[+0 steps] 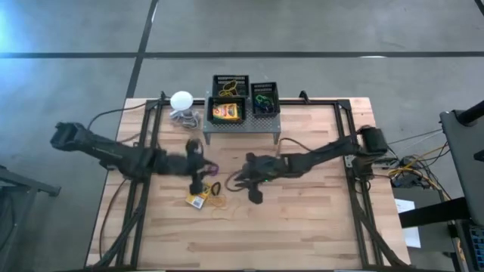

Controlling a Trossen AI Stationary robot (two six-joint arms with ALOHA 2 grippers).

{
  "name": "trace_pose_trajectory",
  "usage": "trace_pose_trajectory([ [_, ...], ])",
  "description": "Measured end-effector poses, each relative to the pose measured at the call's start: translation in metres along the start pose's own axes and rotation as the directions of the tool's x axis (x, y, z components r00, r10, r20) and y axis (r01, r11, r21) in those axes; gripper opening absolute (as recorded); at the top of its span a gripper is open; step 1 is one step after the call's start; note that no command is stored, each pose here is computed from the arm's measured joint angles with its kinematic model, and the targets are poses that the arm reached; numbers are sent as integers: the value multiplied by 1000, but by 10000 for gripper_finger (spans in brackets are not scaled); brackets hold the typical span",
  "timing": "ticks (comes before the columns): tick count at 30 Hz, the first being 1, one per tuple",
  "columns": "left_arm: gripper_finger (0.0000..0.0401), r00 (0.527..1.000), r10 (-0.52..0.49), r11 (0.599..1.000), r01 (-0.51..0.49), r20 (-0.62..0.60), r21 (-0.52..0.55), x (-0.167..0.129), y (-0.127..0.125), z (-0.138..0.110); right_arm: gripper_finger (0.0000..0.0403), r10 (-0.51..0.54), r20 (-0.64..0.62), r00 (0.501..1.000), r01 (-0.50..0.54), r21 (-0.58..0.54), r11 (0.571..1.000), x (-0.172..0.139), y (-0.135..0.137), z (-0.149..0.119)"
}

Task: Pick & Place Office Desk Supplies
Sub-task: Put the black spring keychain into the right black bin on the shelf

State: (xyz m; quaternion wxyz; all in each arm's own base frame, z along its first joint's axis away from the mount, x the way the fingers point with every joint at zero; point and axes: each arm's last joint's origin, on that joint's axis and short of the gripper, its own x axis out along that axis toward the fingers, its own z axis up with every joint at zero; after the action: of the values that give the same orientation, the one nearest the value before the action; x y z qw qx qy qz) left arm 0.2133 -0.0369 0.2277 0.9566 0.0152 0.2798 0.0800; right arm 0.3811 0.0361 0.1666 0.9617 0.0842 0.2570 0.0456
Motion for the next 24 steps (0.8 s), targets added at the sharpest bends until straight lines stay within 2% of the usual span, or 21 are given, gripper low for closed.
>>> trace_pose_trajectory([
  [4, 125, 992, 93, 989, -102, -89, -109, -2, -18, -43, 136, -4, -77, 997, 1, -40, 999, 34, -15, 4],
  [10, 125, 979, 76, 944, -131, -188, -302, -6, -24, -89, 166, -24, -177, 984, -7, -175, 985, 80, -34, 15],
  [13, 126, 971, 93, 912, -172, -220, -374, -6, -22, -107, 171, 42, -218, 975, -90, -212, 973, 98, -37, 23],
  [17, 126, 962, 131, 873, -226, -239, -433, -5, -17, -124, 169, 153, -249, 957, -208, -213, 955, 115, -41, 35],
  [24, 126, 970, 148, 851, -224, -193, -475, -3, -16, -126, 148, 147, -362, 921, -238, -222, 946, 129, -53, 42],
])
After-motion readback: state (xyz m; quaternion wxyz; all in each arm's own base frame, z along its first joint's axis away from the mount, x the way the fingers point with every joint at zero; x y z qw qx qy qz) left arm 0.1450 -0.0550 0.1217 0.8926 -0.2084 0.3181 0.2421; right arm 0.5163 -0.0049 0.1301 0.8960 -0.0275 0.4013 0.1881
